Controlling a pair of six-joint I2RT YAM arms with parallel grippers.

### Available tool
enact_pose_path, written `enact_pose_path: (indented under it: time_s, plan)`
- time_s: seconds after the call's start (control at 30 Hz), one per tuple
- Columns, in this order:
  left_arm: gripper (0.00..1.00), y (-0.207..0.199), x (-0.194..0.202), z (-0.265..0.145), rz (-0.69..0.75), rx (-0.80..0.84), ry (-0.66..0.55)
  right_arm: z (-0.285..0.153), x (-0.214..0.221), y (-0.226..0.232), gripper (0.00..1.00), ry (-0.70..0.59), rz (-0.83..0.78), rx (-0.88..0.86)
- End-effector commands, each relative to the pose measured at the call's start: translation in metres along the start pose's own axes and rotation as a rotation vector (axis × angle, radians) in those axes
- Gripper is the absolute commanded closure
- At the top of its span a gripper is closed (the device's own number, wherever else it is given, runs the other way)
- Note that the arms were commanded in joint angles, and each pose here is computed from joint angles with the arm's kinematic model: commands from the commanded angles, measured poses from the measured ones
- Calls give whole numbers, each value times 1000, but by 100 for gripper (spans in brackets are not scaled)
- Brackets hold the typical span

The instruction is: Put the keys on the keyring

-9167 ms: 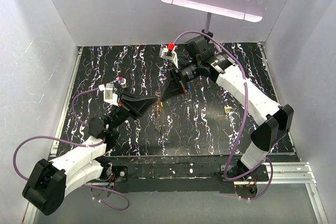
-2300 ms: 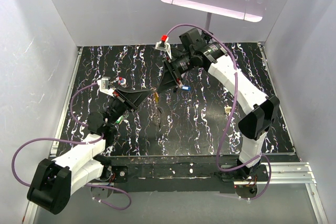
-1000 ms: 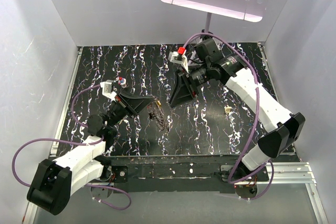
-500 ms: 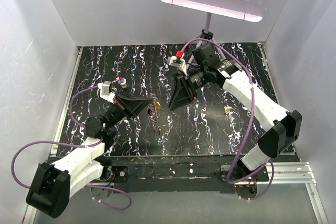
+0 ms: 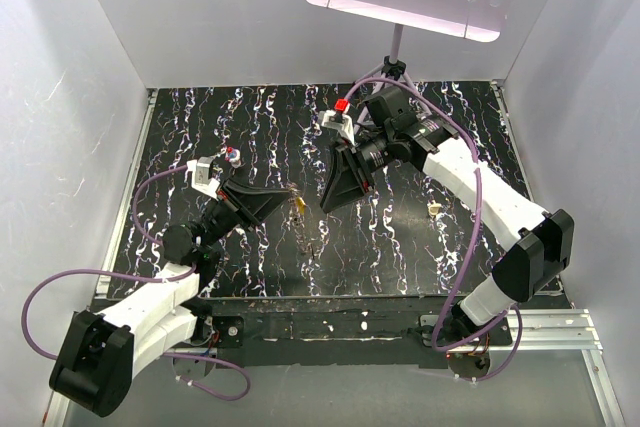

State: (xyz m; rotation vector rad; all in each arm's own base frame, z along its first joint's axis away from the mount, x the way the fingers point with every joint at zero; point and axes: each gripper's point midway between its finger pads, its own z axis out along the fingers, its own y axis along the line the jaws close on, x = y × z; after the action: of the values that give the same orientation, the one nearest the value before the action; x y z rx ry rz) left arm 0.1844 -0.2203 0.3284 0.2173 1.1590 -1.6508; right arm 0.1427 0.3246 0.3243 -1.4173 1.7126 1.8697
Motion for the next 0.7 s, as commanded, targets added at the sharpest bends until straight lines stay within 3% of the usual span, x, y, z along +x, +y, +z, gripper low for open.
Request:
enact_pose_path:
  time_s: [0.0, 0.67]
  plan:
    - [100, -18, -9, 0, 58, 62, -36, -2, -5, 17, 65, -17, -45, -37]
    - [100, -21, -9, 0, 76, 83, -31, 2, -10, 6, 65, -23, 14, -24]
